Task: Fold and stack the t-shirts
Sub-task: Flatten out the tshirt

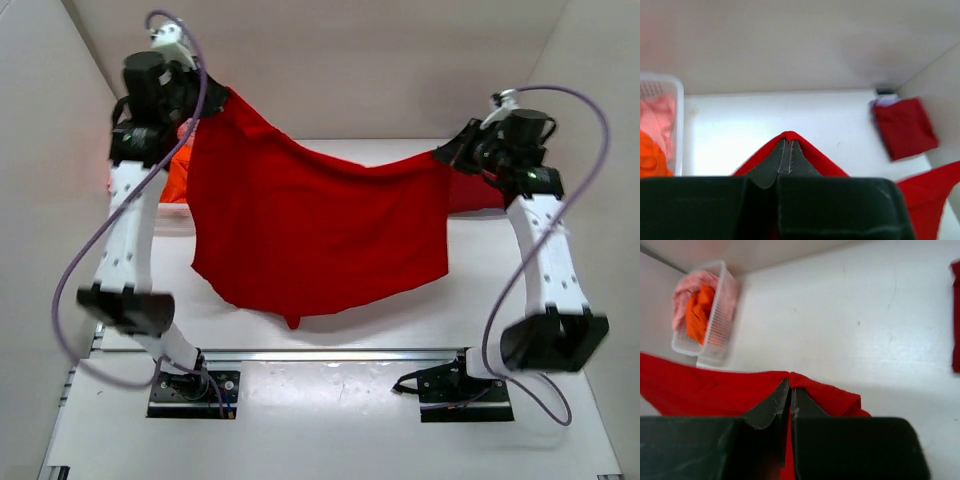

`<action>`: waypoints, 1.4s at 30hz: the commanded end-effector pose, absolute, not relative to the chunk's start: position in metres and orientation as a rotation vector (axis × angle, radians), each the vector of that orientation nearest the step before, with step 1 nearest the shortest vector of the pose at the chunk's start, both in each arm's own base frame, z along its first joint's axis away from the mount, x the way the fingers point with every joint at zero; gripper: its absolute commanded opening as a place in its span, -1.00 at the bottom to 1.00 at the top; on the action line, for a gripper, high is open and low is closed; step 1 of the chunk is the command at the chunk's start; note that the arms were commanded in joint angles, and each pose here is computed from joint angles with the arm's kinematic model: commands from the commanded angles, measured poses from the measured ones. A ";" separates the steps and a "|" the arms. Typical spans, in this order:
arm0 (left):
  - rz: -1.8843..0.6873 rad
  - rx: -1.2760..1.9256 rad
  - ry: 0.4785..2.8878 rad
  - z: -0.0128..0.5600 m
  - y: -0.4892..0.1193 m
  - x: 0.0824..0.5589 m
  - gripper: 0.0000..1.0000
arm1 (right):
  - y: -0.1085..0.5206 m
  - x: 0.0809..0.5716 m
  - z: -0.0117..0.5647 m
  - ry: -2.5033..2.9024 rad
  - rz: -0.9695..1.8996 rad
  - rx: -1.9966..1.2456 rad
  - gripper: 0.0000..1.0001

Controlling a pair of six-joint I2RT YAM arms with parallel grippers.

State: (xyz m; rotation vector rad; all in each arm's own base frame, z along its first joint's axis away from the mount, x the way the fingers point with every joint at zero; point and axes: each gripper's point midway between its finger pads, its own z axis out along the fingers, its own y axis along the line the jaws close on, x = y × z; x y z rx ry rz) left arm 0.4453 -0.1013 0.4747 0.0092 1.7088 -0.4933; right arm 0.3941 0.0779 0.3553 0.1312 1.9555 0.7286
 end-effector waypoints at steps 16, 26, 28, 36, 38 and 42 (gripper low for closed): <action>-0.578 0.091 1.663 0.479 -0.109 0.392 -1.00 | 0.086 0.428 0.347 1.969 0.746 0.071 -1.00; -0.540 -0.051 2.339 0.148 -0.102 0.245 -1.00 | 0.090 0.310 0.134 2.426 0.733 0.291 -0.80; -0.512 -0.104 2.394 0.122 -0.091 0.226 -1.00 | 0.086 0.275 0.097 2.533 0.696 0.359 -0.39; -0.527 -0.092 2.468 0.110 -0.095 0.225 -1.00 | 0.064 0.250 0.078 2.552 0.614 0.476 0.98; -0.493 -0.083 2.473 0.109 -0.095 0.224 -1.00 | 0.059 0.248 0.073 2.584 0.523 0.482 0.98; -0.508 -0.094 2.459 0.110 -0.097 0.224 -1.00 | 0.057 0.243 0.069 2.628 0.500 0.472 0.98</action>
